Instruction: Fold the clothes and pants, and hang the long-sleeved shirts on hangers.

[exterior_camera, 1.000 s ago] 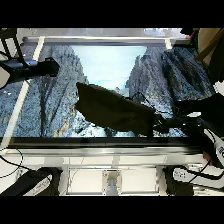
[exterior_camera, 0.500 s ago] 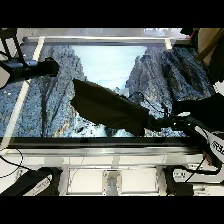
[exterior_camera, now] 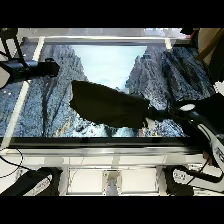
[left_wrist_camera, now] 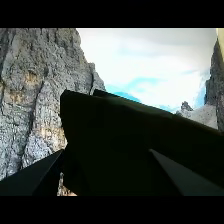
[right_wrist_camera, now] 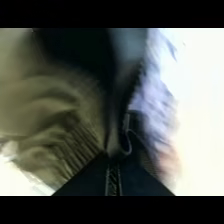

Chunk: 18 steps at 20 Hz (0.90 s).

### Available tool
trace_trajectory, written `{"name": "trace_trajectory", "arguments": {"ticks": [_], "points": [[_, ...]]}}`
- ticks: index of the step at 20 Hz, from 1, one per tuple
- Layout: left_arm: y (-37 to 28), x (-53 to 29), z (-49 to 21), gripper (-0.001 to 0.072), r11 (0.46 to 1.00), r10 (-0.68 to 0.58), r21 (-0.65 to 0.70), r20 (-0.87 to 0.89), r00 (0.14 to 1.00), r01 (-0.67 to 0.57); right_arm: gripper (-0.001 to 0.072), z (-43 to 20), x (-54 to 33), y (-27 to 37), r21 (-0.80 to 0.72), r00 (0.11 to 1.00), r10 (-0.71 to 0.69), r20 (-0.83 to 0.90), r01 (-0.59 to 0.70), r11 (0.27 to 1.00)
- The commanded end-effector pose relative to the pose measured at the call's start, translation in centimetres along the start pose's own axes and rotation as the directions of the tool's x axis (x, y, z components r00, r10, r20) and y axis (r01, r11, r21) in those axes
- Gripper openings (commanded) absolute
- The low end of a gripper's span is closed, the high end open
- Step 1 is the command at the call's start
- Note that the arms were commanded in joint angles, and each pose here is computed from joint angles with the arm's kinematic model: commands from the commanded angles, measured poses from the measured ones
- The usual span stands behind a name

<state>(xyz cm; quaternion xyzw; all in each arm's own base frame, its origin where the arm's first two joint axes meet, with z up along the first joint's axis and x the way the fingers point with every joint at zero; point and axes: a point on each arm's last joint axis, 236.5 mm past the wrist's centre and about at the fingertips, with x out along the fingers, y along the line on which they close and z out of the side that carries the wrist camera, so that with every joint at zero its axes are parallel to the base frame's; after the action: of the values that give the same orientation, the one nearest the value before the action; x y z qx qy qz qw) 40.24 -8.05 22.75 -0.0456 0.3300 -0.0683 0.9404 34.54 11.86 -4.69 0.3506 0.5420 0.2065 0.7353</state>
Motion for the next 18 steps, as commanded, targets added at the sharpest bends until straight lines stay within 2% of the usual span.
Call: {"name": "trace_trajectory", "arguments": {"ticks": [1,3,7,9,11,14,18], "points": [[0.0,0.0,0.0,0.0592,1.000,0.000,0.000,-0.001,1.000,0.000,0.0022,5.8,-8.2,4.4,-0.089,0.986,0.010,0.165,0.005,0.996],[0.0,0.0,0.0,0.0591,1.000,0.000,0.000,0.000,1.000,0.000,0.0022,8.6,-15.7,4.7,-0.105,0.960,-0.041,0.278,0.073,0.992],[0.0,0.0,0.0,0.0592,1.000,0.000,0.000,0.000,1.000,0.000,0.0022,10.3,-31.9,2.7,-0.004,0.837,-0.196,0.510,0.231,0.973],[0.0,0.0,0.0,0.0591,1.000,0.000,0.000,0.000,1.000,0.000,0.0022,9.9,-39.1,-0.1,0.155,0.713,-0.308,0.630,0.273,0.950],[0.0,0.0,-0.1,0.0592,1.000,0.001,0.001,-0.003,1.000,-0.001,0.0022,7.4,-43.3,-3.6,0.298,0.644,-0.407,0.648,0.278,0.913],[0.0,0.0,-0.1,0.0592,1.000,0.000,0.000,-0.004,1.000,0.000,0.0022,2.1,-48.4,-9.1,0.539,0.518,-0.619,0.590,0.318,0.780],[0.0,0.0,-0.1,0.0591,1.000,0.000,0.000,-0.004,1.000,0.000,0.0022,-6.7,-53.7,-14.6,0.822,0.370,-0.833,0.412,0.243,0.515]]}}
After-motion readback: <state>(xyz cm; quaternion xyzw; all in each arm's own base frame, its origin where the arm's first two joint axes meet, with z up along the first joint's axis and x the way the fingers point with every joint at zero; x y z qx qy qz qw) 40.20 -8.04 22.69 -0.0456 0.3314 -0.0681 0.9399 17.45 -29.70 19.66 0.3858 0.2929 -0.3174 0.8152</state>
